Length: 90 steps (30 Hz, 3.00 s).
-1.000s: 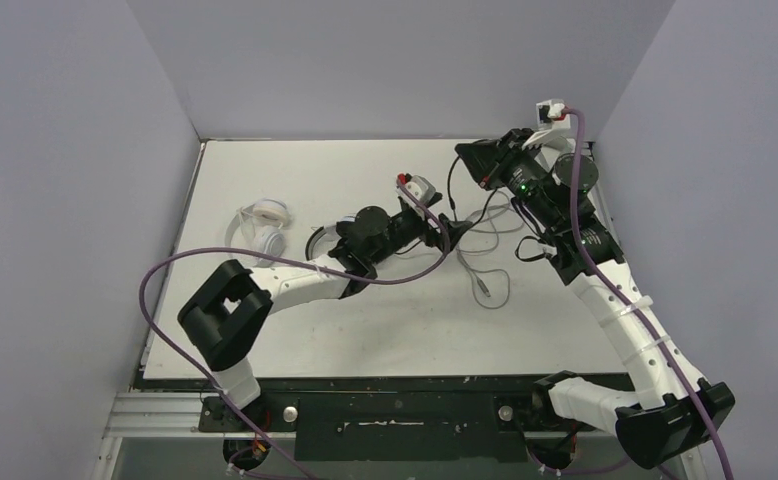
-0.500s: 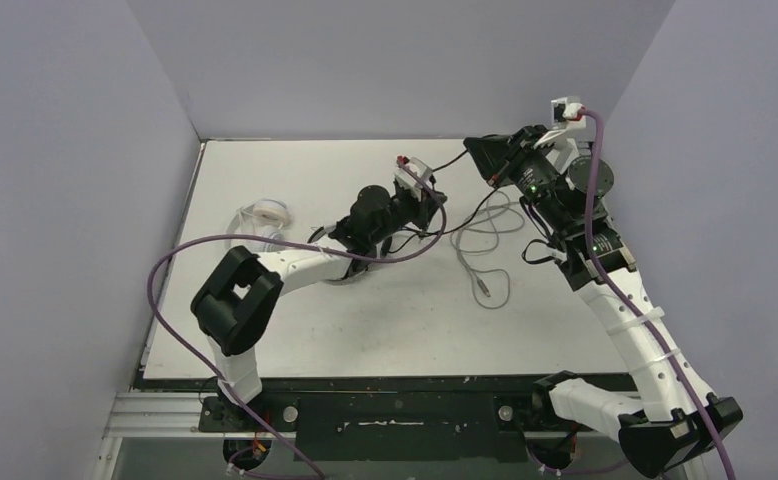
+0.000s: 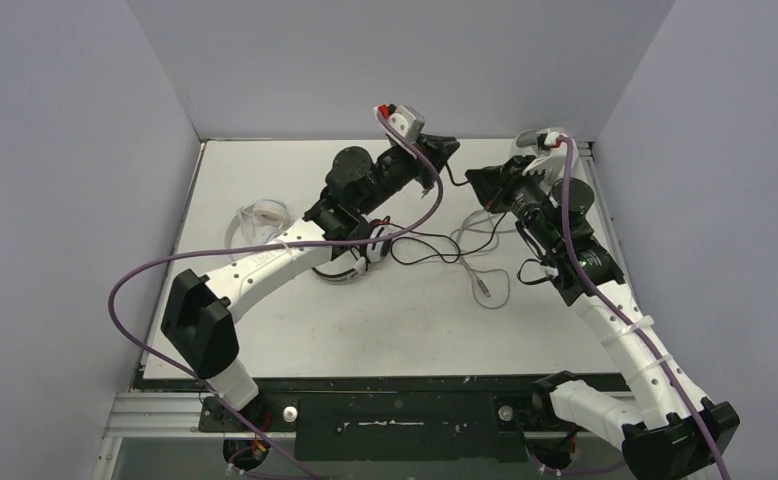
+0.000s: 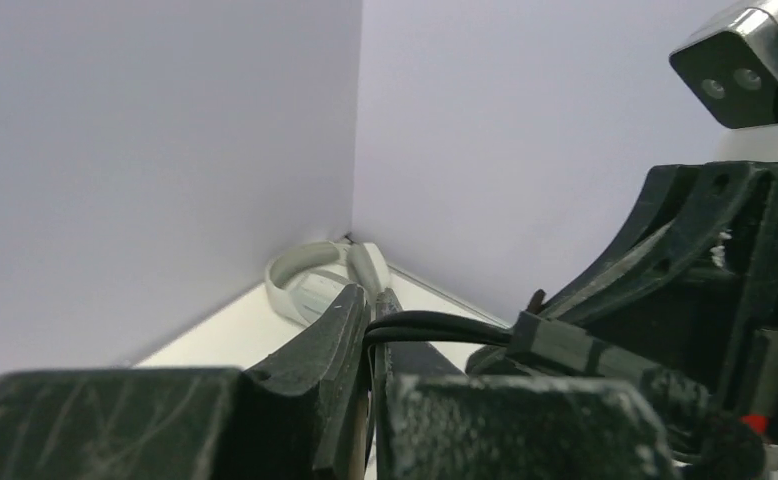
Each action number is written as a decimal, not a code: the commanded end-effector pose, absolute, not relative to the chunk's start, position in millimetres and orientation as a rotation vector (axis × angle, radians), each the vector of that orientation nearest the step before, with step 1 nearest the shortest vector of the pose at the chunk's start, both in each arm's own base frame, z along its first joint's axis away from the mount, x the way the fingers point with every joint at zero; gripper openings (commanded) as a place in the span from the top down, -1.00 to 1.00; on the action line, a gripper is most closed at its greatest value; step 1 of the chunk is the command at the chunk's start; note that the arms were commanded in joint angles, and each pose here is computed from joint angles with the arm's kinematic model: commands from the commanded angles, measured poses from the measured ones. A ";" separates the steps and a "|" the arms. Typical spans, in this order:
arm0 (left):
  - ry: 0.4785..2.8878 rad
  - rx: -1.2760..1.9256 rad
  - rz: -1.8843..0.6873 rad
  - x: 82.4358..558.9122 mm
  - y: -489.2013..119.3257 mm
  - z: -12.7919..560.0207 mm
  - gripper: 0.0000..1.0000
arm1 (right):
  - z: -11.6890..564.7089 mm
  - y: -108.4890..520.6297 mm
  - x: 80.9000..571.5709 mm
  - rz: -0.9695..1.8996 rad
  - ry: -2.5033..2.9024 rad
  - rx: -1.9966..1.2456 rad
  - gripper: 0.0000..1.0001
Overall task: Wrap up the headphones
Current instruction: Untie the headphones cable at the center of the board, then pick up the headphones from the center of the board.
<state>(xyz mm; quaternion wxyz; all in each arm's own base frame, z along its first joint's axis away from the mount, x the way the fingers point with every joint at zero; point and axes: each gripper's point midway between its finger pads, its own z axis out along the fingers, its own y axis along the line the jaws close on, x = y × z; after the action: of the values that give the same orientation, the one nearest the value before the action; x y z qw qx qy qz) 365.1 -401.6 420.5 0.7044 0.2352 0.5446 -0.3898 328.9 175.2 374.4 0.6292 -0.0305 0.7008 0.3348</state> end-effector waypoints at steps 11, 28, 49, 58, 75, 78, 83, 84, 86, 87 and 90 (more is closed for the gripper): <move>1.756 0.697 -0.836 201.6 -396.5 258.8 -0.34 | 380.6 95.9 330.4 0.317 1.665 0.077 1.00; 2.221 -0.189 -0.404 248.3 -163.1 208.1 -0.95 | 281.5 127.9 304.5 0.480 1.875 -0.065 0.17; 2.338 -0.641 -0.288 272.1 -83.4 112.9 -0.95 | 308.3 122.4 304.8 0.569 1.801 0.163 -1.00; 2.345 -0.640 -0.263 275.8 -81.9 110.4 -0.95 | 408.5 141.0 275.1 0.821 1.633 0.148 -1.00; 2.325 -0.622 -0.114 279.7 -62.0 128.5 -0.95 | 481.7 118.1 260.5 0.851 1.537 0.341 -1.00; 2.330 -0.617 -0.135 280.1 -65.3 128.1 -0.95 | 482.6 106.3 256.6 0.794 1.514 0.354 -1.00; 2.338 -0.610 -0.204 282.8 -75.9 120.6 -0.95 | 433.3 133.5 263.5 0.777 1.728 0.169 -1.00; 2.338 -0.611 -0.227 284.3 -79.3 119.2 -0.95 | 414.2 140.4 263.4 0.786 1.805 0.143 -1.00; 2.345 -0.621 -0.268 287.4 -86.2 117.3 -0.95 | 380.7 144.6 266.0 0.764 1.926 0.132 -1.00; 2.343 -0.622 -0.283 289.1 -88.6 116.9 -0.95 | 369.3 144.2 266.5 0.751 1.958 0.140 -1.00; 2.345 -0.627 -0.311 292.0 -93.3 113.0 -0.95 | 354.7 134.7 265.5 0.708 1.948 0.183 -1.00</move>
<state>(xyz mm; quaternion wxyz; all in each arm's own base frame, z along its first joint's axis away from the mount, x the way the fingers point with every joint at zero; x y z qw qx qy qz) 276.8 -80.2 107.0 0.3253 -0.2379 0.9116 -0.0808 269.3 139.4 398.7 0.5425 0.0762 0.7717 0.3231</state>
